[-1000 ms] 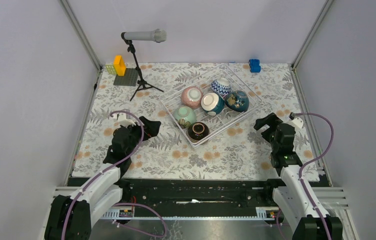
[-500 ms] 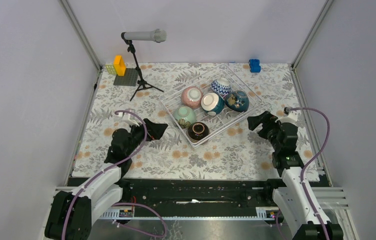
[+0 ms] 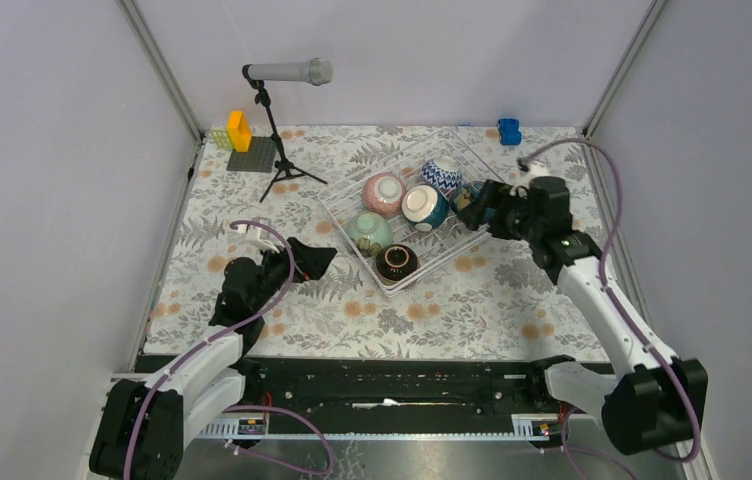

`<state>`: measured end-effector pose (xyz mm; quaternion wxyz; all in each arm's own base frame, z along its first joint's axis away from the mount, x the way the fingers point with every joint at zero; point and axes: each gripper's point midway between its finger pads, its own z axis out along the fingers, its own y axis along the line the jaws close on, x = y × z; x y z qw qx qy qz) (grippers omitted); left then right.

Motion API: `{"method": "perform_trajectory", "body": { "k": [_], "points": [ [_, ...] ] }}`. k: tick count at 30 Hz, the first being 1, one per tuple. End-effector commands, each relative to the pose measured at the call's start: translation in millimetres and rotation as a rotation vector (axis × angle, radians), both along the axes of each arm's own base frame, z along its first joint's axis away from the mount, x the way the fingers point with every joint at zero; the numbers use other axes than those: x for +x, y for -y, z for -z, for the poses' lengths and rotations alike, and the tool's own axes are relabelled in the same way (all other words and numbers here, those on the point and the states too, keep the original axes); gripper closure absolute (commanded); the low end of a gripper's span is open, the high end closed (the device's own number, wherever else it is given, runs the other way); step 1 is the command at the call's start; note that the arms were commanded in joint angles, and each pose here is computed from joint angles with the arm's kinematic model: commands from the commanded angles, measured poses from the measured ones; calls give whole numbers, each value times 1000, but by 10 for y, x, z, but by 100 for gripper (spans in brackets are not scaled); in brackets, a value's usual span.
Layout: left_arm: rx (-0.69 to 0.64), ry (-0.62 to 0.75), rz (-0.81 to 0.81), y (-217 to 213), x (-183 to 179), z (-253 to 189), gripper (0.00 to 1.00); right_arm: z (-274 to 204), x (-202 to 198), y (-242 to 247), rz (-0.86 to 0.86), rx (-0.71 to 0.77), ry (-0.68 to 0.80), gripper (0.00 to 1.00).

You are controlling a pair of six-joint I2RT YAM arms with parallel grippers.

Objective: Unload the bowls from the dish rack

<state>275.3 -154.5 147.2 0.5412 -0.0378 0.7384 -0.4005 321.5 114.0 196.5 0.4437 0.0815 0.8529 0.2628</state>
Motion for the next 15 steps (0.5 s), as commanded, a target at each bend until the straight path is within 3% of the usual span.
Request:
{"method": "perform_trajectory", "body": {
  "k": [1,4,6,15],
  "points": [
    [-19,48,20,47,20,-122,1,-17,-95,-467,-187,-62,-61,8],
    [-17,39,29,66,23,-100,1,79,-89,-738,-259,-82,-102,2],
    [-19,34,34,77,28,-91,1,160,-87,-877,-297,-103,-126,7],
    [-24,25,59,124,21,-79,2,723,-100,-1288,-379,-218,-278,8]
  ]
}}
